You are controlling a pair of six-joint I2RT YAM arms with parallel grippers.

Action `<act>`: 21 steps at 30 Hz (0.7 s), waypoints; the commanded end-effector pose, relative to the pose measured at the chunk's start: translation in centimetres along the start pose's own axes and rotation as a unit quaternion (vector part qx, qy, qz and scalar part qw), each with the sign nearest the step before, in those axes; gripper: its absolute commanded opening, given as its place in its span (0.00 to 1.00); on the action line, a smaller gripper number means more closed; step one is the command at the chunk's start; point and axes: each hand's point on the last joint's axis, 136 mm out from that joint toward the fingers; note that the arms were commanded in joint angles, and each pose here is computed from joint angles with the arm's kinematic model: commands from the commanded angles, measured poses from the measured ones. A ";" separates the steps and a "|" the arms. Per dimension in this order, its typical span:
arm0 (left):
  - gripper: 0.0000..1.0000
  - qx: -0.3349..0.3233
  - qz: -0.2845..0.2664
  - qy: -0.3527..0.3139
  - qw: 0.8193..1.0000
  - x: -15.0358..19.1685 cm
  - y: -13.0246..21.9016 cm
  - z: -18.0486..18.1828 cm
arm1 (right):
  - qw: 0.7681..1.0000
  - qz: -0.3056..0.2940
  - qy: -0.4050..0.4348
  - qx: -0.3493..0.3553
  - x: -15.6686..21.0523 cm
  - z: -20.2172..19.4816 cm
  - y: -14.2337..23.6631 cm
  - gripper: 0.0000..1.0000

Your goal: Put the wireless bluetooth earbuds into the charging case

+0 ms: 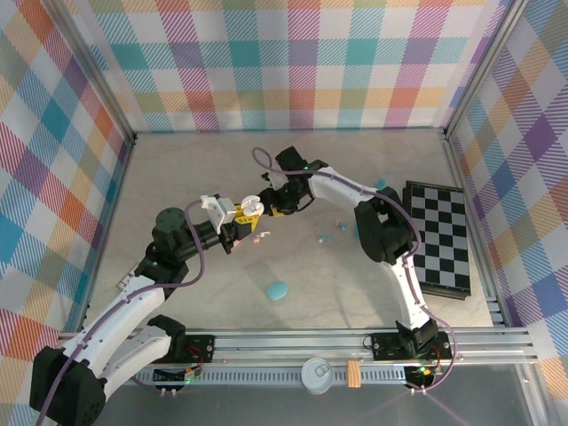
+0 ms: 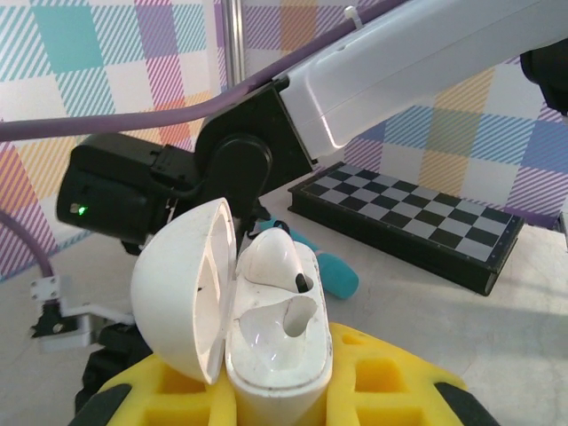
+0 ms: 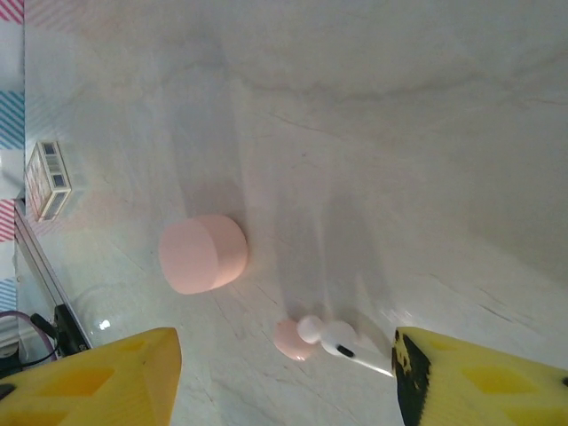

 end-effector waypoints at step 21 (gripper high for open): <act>0.00 -0.013 0.008 -0.004 1.000 -0.4 -0.4 0.8 | 0.996 0.076 0.027 0.024 3.8 -0.9 -3.7 0.61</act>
Point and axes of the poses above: each hand's point on the last joint's axis, 136 mm out from that joint toward the fingers, its own y axis back along the fingers, its own z axis along the line the jaws close on, x = y × z, and after that the axes turned 1 degree about -y, right-handed
